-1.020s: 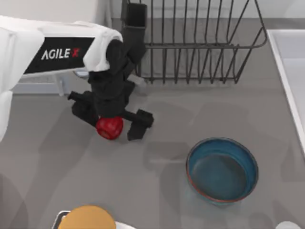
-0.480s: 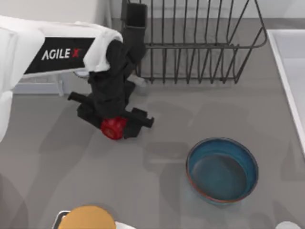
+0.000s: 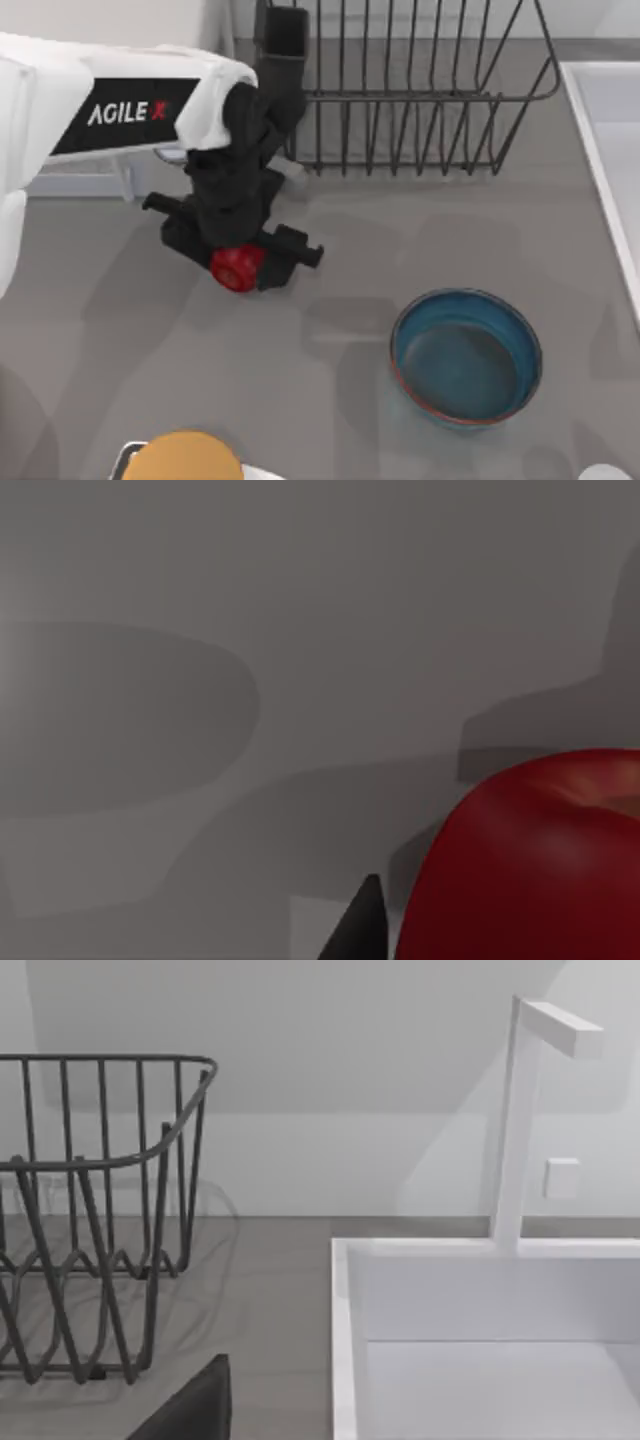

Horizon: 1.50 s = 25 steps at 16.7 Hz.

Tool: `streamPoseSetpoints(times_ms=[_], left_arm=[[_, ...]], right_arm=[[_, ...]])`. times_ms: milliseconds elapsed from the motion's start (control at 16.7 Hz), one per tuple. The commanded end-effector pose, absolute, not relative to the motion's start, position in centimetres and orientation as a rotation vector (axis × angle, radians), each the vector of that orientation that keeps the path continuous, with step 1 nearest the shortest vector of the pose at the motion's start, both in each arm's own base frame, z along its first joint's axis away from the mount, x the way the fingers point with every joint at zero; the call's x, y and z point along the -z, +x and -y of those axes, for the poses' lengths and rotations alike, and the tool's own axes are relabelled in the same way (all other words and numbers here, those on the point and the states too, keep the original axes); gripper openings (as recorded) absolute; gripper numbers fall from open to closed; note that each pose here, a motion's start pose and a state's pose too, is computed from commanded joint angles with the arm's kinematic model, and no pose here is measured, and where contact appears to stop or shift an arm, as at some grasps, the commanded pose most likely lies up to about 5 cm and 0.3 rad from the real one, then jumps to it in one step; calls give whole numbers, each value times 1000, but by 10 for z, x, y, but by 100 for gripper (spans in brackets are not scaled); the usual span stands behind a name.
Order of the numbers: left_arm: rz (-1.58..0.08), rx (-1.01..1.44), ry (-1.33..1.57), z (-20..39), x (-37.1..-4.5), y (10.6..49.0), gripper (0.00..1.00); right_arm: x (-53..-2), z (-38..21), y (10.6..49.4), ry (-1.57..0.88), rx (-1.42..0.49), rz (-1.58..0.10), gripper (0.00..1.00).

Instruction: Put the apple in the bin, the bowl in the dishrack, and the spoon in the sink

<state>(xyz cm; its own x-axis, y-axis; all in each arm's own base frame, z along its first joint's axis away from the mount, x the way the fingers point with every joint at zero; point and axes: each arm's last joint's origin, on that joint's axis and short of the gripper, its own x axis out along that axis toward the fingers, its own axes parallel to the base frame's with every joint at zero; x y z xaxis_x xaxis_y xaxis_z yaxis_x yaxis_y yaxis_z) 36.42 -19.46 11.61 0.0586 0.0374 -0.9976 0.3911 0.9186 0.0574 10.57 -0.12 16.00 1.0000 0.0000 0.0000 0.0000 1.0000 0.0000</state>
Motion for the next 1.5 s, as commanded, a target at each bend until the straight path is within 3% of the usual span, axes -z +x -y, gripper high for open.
streamPoseSetpoints(times_ms=[600,1080,1500], left_arm=[[-1500,275,352,194,-213,364,0],[-1482,241,297,192,-221,362,0],[-1420,-98,-164,171,-257,340,0]], right_arm=[[-160,1,106,0,0,0,100],[-160,1,106,0,0,0,100],[-160,1,106,0,0,0,100]])
